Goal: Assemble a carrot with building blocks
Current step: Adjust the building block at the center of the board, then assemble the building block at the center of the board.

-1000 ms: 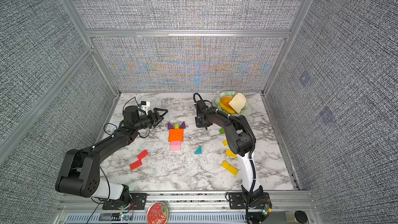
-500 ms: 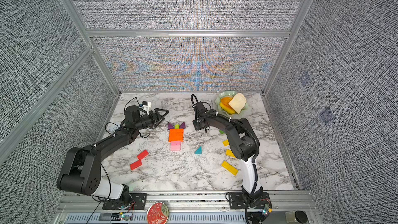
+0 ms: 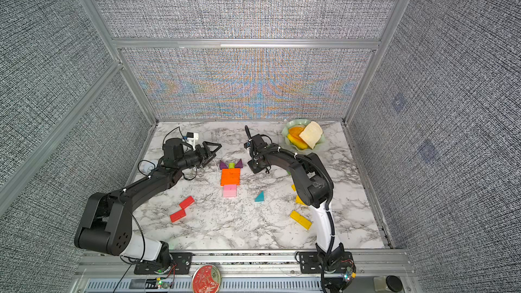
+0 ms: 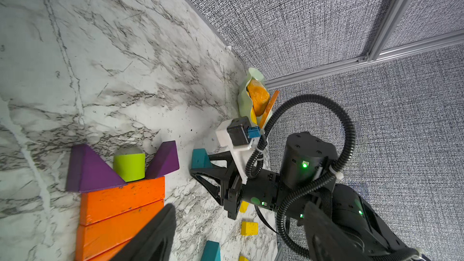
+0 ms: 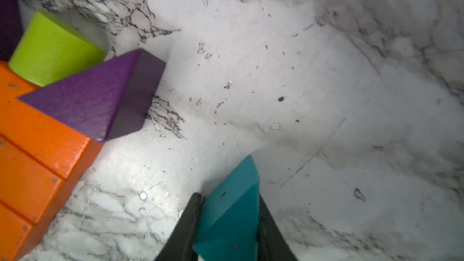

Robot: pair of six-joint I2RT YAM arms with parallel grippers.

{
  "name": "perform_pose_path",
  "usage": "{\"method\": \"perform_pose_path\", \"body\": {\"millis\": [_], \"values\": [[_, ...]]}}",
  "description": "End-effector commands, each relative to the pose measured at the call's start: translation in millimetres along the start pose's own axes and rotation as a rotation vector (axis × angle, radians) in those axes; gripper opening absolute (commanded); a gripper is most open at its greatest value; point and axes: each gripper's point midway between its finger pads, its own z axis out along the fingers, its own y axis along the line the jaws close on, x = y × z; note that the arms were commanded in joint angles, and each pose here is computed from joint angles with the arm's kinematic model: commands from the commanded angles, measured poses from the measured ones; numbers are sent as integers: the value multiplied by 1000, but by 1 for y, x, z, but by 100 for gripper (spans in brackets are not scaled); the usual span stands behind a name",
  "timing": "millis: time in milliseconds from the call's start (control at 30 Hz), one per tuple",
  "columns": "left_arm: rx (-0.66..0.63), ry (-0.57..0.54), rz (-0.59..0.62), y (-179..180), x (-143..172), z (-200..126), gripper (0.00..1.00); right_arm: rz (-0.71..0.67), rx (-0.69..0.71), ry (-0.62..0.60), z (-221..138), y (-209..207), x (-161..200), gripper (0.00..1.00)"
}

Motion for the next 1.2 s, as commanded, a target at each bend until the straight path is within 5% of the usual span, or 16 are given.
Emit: {"method": "perform_pose_path", "body": {"millis": [0, 67, 233, 533, 867, 1167], "values": [[47, -8, 36, -13, -4, 0, 81, -50, 3, 50, 5, -2, 9, 28], [53, -7, 37, -14, -4, 0, 81, -49, -5, 61, 8, 0, 11, 29], [63, -4, 39, -16, -3, 0, 81, -31, 10, 32, 1, -1, 8, 54], [59, 9, 32, -12, 0, 4, 81, -5, 31, -56, -31, -4, -5, 68], [66, 20, 46, -15, 3, 6, 81, 99, 104, -104, -56, -17, 6, 70], [67, 34, 35, -13, 6, 8, 81, 152, 126, -71, -41, -23, 22, 66]]}}
